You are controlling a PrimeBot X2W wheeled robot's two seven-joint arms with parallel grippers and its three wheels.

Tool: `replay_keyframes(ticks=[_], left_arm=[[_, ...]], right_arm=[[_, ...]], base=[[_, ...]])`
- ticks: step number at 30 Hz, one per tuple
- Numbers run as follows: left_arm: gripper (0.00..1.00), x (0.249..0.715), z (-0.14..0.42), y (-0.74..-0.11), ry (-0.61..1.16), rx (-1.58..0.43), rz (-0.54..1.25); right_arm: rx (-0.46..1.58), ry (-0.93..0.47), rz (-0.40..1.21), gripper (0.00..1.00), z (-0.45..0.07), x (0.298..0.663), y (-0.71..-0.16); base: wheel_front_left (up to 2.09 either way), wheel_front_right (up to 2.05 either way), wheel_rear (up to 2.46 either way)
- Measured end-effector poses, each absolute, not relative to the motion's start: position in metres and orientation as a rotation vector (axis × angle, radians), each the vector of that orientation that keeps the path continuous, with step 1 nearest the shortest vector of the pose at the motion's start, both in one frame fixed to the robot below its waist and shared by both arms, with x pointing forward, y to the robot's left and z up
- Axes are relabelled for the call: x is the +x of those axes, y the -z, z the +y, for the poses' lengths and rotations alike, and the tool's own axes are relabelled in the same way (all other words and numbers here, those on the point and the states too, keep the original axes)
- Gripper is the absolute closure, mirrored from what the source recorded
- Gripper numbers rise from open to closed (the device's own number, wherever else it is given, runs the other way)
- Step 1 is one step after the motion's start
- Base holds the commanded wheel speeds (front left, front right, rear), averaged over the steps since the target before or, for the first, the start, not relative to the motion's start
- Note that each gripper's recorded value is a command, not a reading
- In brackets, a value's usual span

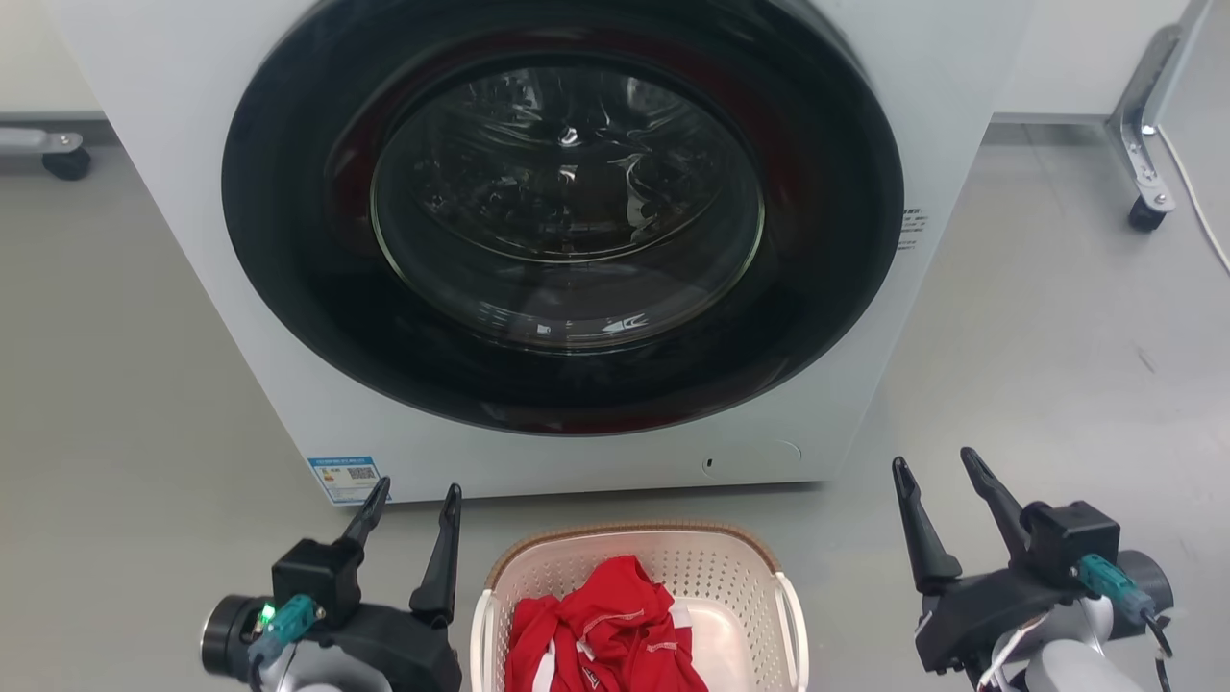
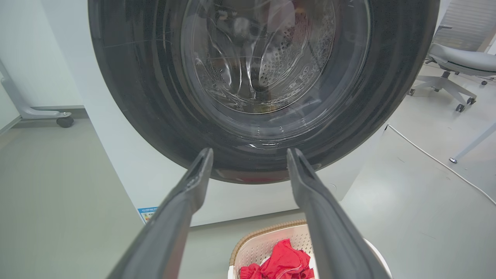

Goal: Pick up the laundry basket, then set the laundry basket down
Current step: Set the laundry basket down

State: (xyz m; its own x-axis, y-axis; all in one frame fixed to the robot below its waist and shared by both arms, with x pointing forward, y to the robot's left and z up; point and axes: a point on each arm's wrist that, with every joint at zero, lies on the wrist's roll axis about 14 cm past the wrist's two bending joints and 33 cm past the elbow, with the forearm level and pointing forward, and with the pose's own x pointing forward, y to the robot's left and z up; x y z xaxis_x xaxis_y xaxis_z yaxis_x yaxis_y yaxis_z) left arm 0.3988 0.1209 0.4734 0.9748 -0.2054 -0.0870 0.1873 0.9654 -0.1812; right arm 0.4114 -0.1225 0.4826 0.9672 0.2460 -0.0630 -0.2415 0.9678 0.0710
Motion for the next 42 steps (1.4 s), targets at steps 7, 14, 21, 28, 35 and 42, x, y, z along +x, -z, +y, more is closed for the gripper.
replay_keyframes(ticks=[7,14,21,28,35,42], left_arm=[[0.0,0.378,0.123,-0.485,0.198,-0.177,0.059],[0.0,0.359,0.125,-0.492,0.197,-0.166,0.028],[0.0,0.345,0.127,-0.493,0.191,-0.171,0.018],[0.0,0.341,0.138,-0.496,0.14,-0.17,-0.001],[0.0,0.337,0.14,-0.494,0.115,-0.188,0.016],[0.0,0.334,0.14,-0.49,0.098,-0.186,0.043]], right_arm=[[0.078,-0.226,0.023,0.0,-0.129,0.39,-0.495],[0.079,-0.198,-0.008,0.0,-0.139,0.37,-0.502],[0.075,-0.156,-0.029,0.0,-0.154,0.357,-0.505],[0.055,-0.122,-0.056,0.0,-0.163,0.351,-0.51],[0.065,-0.11,-0.06,0.0,-0.162,0.347,-0.511],[0.066,-0.109,-0.062,0.0,-0.16,0.345,-0.513]], base=[[0.0,0.0,0.0],[0.0,0.0,0.0],[0.0,0.0,0.0],[0.0,0.0,0.0],[0.0,0.0,0.0],[0.0,0.0,0.0]])
